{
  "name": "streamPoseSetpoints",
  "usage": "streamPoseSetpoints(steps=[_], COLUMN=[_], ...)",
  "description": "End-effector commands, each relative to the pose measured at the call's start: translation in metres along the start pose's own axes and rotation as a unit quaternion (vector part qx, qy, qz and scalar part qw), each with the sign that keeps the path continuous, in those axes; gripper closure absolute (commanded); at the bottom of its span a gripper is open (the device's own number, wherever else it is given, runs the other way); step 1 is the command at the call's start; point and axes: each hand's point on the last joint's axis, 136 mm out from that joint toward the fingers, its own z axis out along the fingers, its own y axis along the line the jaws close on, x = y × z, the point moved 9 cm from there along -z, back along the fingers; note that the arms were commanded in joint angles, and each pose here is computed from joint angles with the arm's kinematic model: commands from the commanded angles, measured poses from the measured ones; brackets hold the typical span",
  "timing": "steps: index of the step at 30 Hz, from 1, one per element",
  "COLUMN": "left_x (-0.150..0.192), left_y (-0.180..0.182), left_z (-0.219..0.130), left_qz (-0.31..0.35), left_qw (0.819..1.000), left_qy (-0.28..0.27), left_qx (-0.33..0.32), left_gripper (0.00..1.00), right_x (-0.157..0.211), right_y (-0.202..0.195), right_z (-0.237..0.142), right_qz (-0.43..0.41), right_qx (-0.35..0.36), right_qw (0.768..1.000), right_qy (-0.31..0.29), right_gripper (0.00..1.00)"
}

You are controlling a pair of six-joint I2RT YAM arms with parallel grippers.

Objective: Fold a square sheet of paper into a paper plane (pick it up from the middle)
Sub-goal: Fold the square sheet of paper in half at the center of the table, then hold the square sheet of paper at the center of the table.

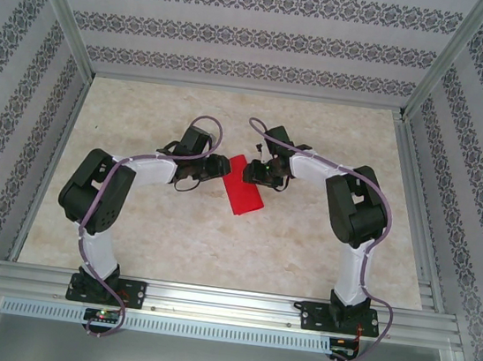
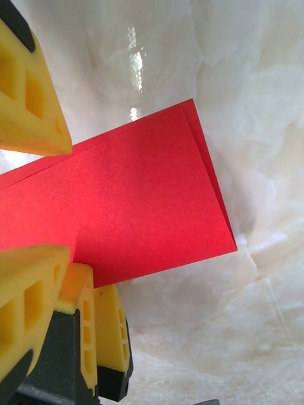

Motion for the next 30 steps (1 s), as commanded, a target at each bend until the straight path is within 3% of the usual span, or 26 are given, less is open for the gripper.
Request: streamPoseSetpoints(steps=[1, 14, 23, 30], left_x=[-0.002, -0.004, -0.009, -0.009], left_y=[-0.007, -0.009, -0.004, -0.005], left_z=[-0.001, 0.004, -0.003, -0.003], left_qz=[0.003, 0.007, 0.003, 0.001], left_qw=[1.000, 1.000, 0.999, 0.999], left_qy=[-0.019, -0.006, -0.033, -0.031], left_qx=[0.010, 0.017, -0.032, -0.034], left_gripper=[0.58, 0.62, 0.64, 0.67], right_x=[0.001, 0.009, 0.016, 0.020], right_y=[-0.010, -0.019, -0.018, -0.015], right_z=[0.014, 0.028, 0.036, 0.041], right_qz=[0.022, 0.032, 0.005, -0.010], right_qx=[0.006, 0.038, 0.074, 0.090], right_qw=[1.000, 0.998, 0.996, 0.993], right_qy=[0.015, 0.041, 0.055, 0.070], right_gripper=[0.50, 0.48, 0.46, 0.46])
